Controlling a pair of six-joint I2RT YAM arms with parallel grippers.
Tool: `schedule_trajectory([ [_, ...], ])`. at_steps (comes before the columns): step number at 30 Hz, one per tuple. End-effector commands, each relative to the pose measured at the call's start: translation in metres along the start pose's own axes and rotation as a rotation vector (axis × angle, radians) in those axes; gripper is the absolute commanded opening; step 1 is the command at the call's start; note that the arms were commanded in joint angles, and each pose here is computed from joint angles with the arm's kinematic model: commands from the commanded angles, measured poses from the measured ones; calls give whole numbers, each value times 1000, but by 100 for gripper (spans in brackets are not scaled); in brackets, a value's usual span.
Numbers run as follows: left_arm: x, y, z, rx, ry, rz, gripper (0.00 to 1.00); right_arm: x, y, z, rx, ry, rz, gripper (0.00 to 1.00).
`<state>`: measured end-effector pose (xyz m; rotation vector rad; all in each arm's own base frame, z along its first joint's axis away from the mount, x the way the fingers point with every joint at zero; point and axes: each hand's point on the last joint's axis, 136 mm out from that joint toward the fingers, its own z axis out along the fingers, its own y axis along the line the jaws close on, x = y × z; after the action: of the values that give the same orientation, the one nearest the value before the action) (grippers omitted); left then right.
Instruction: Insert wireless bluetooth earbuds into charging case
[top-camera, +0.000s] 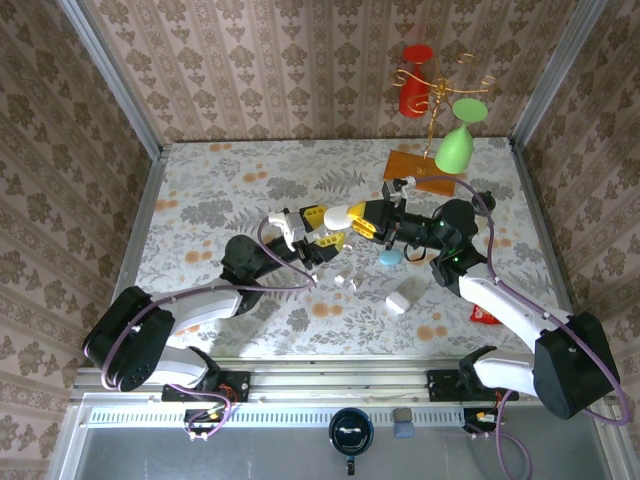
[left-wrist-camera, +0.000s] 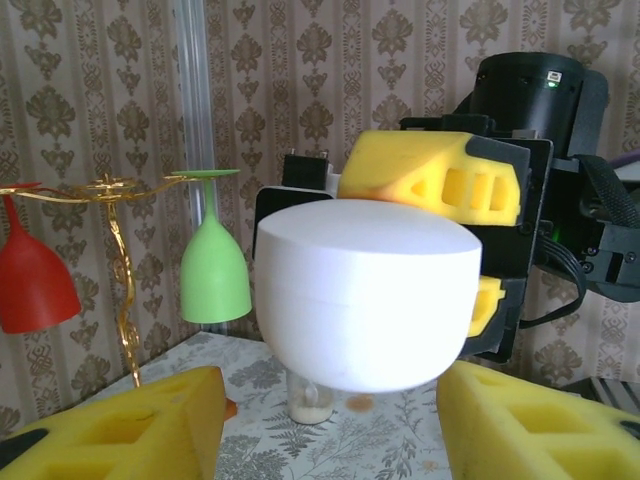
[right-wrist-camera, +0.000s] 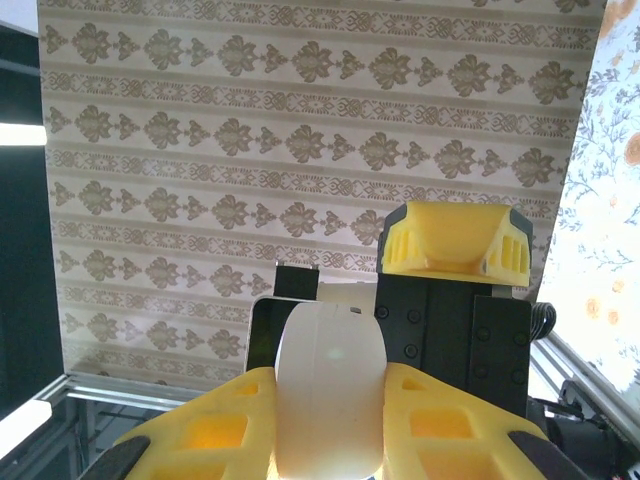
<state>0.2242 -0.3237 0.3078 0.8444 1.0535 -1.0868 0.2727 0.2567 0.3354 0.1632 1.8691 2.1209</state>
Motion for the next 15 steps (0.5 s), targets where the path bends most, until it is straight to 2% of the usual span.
schedule_trajectory([
  [1, -14, -8, 6, 48, -40, 31, 57, 0, 9, 0, -30, 3, -26, 13],
  [15, -19, -12, 8, 62, -52, 62, 56, 0, -5, -1, 13, 4, 1, 12],
])
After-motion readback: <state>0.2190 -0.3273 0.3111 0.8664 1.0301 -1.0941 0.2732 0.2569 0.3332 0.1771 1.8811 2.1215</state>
